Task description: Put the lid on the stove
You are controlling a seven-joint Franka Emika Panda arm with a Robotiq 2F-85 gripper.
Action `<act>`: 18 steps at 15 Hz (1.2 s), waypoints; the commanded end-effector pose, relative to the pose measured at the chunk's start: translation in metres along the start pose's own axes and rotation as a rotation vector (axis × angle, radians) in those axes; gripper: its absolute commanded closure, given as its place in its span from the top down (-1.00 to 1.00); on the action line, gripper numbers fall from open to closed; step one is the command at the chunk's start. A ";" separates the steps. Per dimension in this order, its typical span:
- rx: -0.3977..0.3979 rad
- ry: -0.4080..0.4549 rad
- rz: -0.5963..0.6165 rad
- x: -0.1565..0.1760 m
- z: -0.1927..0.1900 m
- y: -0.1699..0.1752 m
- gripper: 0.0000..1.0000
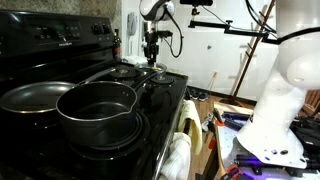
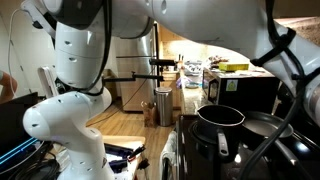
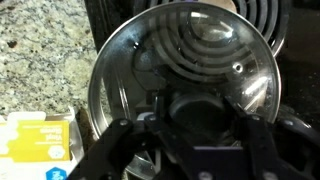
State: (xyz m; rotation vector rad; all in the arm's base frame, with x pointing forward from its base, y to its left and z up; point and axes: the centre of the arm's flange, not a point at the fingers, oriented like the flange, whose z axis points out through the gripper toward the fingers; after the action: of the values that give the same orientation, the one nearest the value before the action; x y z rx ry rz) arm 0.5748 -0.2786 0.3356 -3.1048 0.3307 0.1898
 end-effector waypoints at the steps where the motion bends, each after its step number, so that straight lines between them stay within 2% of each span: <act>1: 0.013 0.008 0.003 -0.018 -0.013 -0.005 -0.31; 6: 0.025 0.005 0.007 -0.020 -0.012 -0.004 -0.31; 7: 0.028 0.002 0.008 -0.020 -0.011 -0.003 -0.09; 8: 0.025 0.000 0.008 -0.021 -0.010 -0.002 0.69; 9: 0.030 -0.002 0.011 -0.021 -0.009 -0.001 0.71; 11: 0.034 0.002 0.015 -0.022 -0.012 0.001 0.94; 13: 0.036 0.013 0.019 -0.022 -0.017 0.002 1.00; 18: -0.004 0.060 0.008 -0.021 -0.047 -0.003 1.00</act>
State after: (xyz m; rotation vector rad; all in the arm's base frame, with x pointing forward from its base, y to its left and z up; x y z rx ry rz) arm 0.5666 -0.2790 0.3622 -3.1031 0.3464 0.1319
